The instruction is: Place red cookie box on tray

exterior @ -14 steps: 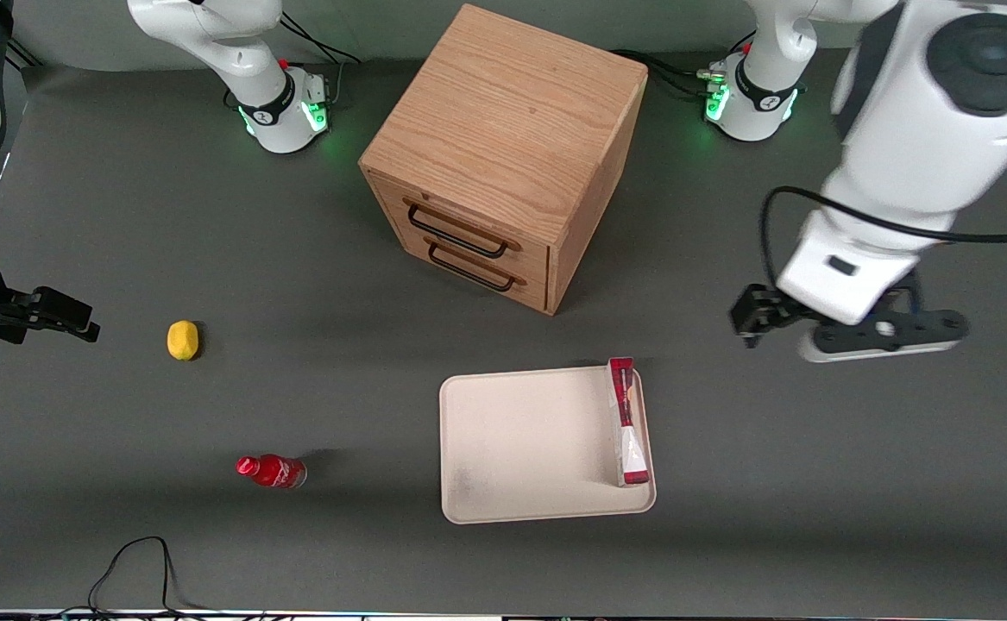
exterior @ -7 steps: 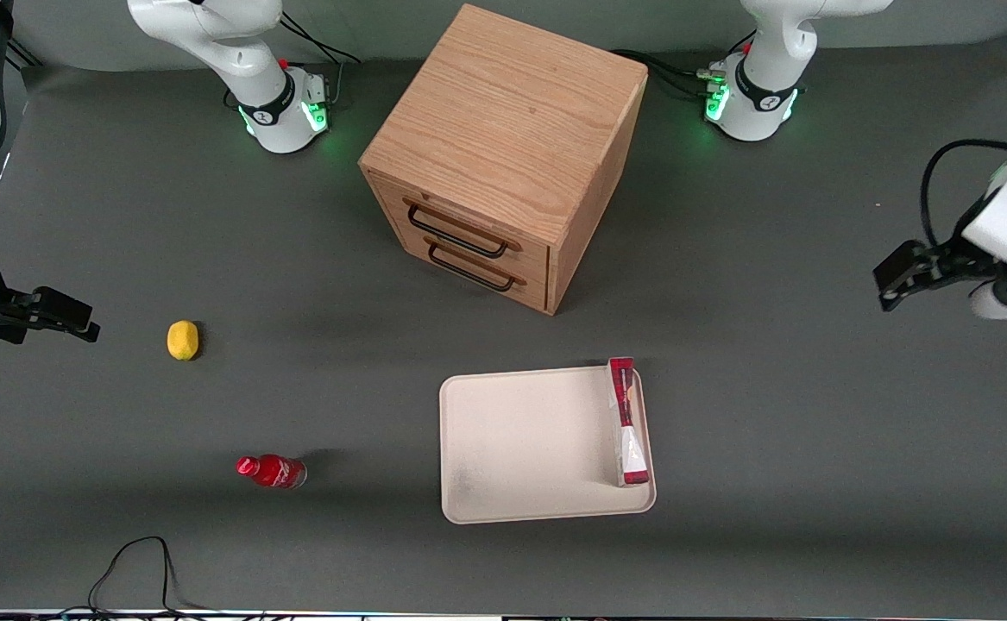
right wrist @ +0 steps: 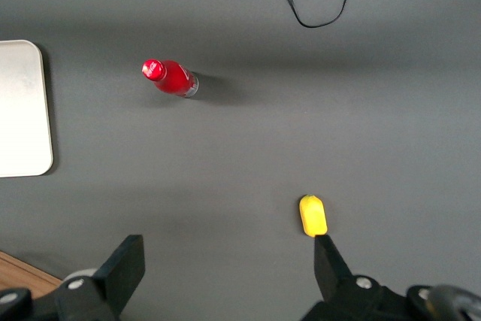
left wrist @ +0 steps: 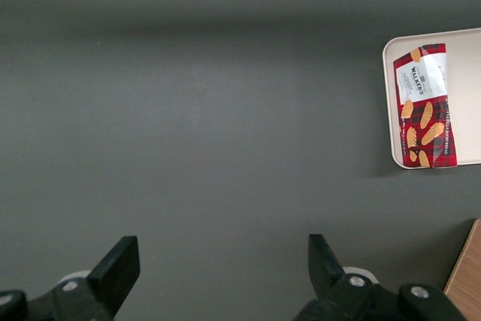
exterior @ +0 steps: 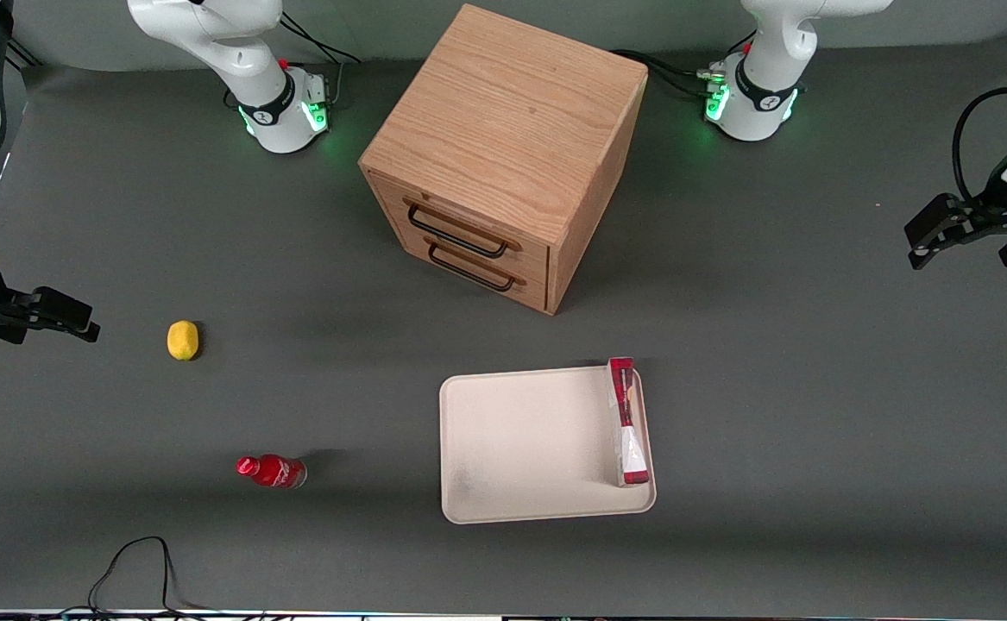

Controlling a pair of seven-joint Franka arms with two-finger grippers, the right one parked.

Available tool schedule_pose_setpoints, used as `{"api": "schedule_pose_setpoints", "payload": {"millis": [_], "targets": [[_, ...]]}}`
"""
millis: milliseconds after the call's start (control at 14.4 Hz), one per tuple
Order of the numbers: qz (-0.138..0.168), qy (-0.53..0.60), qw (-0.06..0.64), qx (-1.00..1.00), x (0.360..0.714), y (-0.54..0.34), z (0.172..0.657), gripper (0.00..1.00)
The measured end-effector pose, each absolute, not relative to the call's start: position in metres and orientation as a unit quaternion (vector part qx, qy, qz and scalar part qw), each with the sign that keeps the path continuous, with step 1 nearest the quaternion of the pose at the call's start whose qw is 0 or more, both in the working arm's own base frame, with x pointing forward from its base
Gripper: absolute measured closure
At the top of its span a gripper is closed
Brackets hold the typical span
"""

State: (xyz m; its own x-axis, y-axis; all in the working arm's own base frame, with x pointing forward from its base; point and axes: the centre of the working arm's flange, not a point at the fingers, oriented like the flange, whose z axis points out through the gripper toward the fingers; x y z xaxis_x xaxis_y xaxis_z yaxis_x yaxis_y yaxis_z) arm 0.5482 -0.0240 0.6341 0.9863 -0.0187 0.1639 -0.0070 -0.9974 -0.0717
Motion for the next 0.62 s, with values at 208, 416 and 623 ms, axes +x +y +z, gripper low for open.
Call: {"api": "schedule_pose_setpoints", "payload": {"millis": [208,416,623], "targets": [[-0.086,-0.001,0.023,-0.996,0.5482,-0.0189,0.6410,0.00],[-0.076,-0.001,0.020,-0.997,0.5481,-0.0212,0.6451,0.00],[-0.064,0.000,0.016,-0.998,0.5471,-0.0238,0.6428,0.00]]}}
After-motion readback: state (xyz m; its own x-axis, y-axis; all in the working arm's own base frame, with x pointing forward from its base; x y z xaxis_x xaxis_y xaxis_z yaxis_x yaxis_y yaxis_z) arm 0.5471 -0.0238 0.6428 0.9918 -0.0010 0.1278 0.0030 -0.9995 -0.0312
